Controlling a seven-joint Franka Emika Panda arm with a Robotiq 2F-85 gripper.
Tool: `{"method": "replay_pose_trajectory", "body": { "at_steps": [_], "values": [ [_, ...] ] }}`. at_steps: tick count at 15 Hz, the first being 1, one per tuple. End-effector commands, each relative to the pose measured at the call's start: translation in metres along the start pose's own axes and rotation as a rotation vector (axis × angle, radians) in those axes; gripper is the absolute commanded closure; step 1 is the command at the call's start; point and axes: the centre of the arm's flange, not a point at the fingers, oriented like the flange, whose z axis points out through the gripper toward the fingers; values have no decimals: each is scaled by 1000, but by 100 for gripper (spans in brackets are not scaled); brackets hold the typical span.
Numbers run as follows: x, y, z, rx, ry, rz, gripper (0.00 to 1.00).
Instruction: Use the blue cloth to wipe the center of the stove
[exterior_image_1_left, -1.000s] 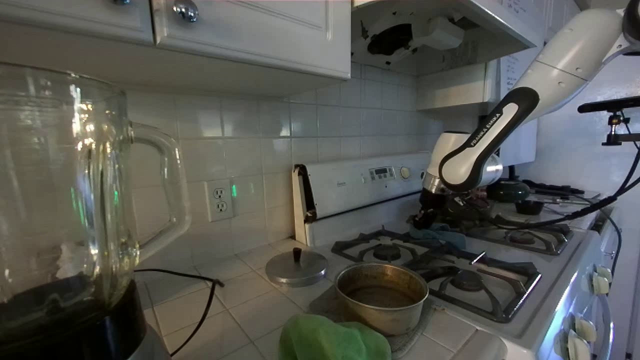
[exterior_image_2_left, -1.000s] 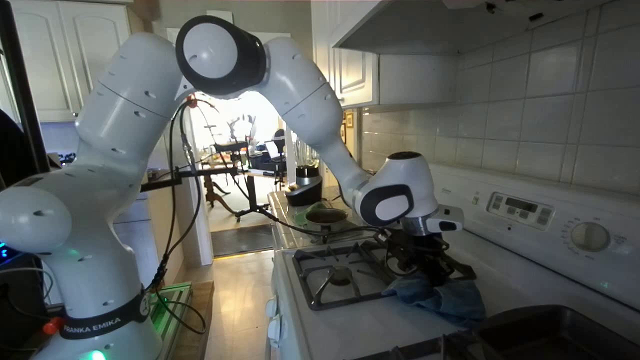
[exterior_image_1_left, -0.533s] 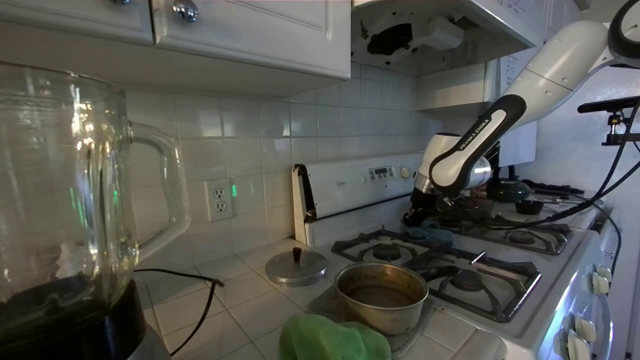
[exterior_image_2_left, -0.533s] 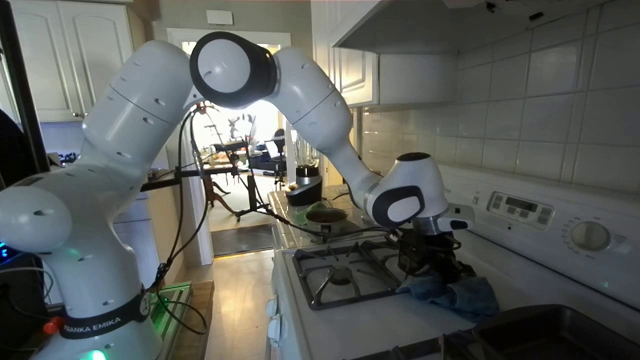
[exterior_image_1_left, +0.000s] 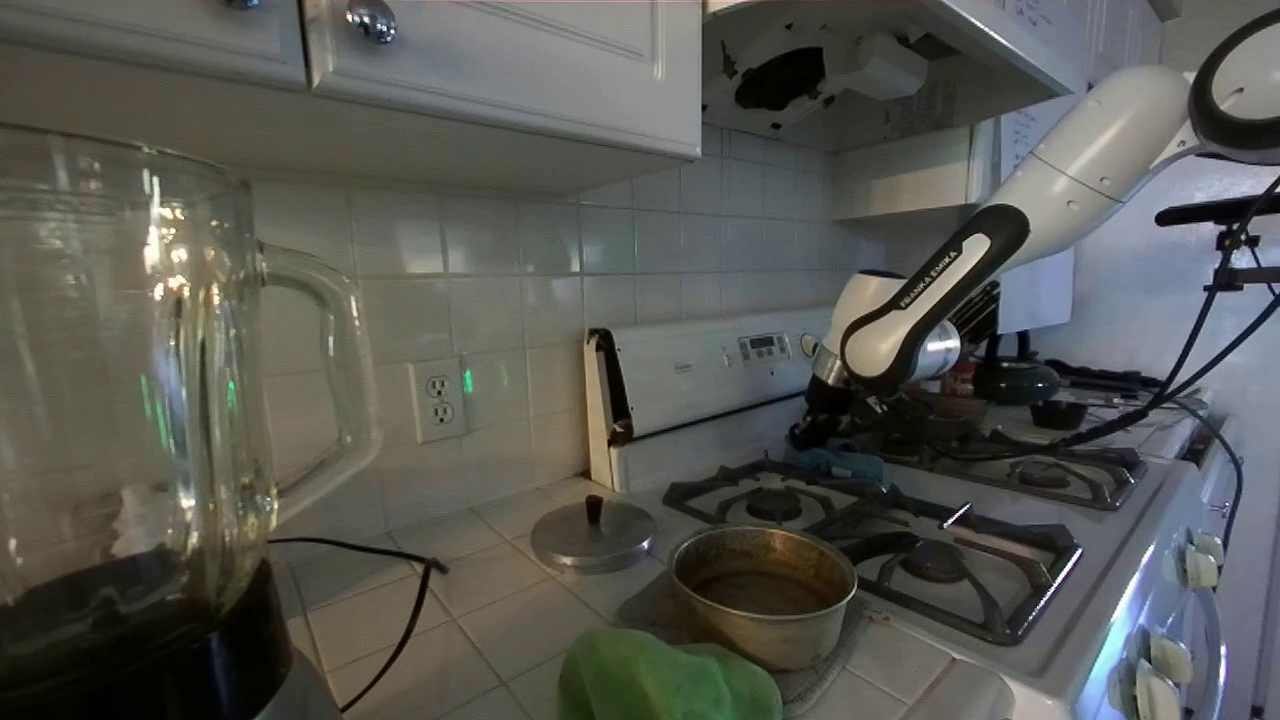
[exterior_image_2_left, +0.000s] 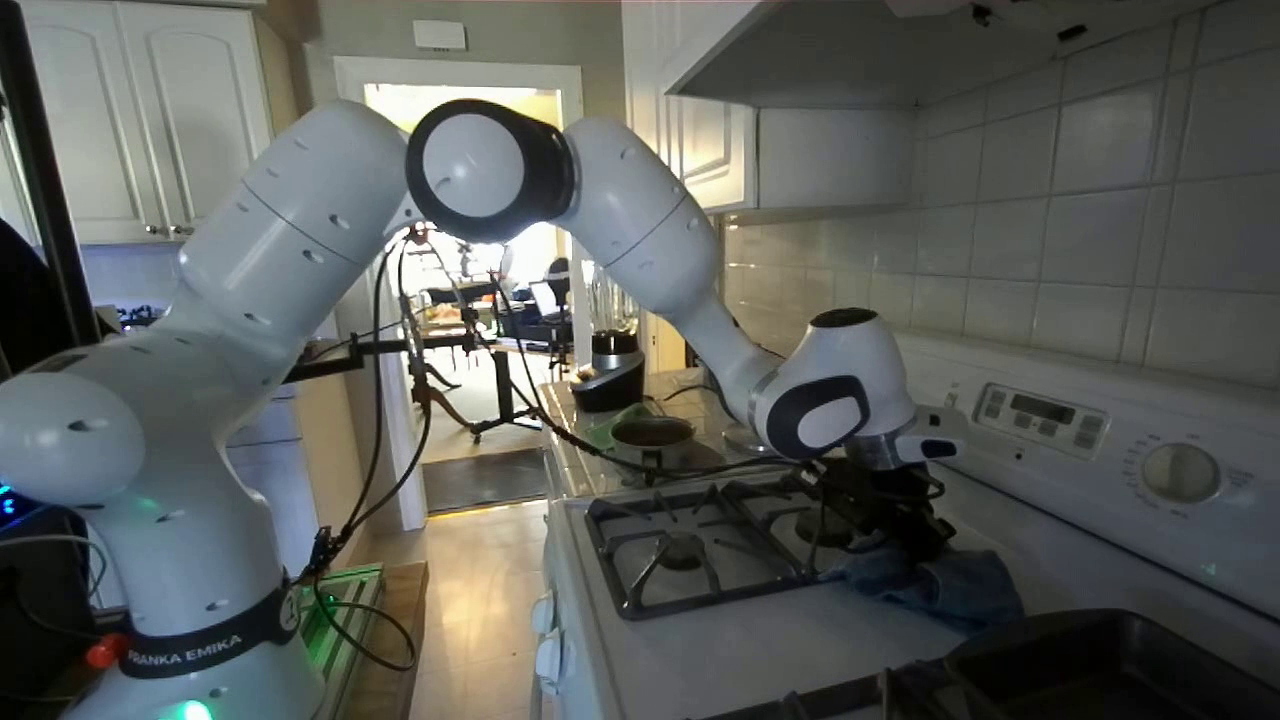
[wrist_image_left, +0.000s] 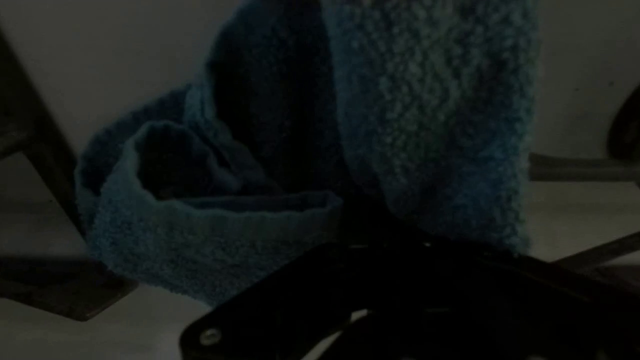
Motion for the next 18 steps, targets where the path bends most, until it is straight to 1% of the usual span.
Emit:
{"method": "replay_pose_trajectory", "body": {
  "at_steps": [1, 4, 9, 14, 16, 18],
  "values": [
    [19, -26, 27, 4, 23, 39, 100],
    [24, -14, 26, -34, 41, 86, 100],
    [28, -9, 24, -89, 45, 152, 100],
    [29, 0, -2, -195, 51, 218, 100],
    [28, 5, -12, -239, 34, 225, 100],
    [24, 7, -17, -270, -16, 210, 100]
  ]
}}
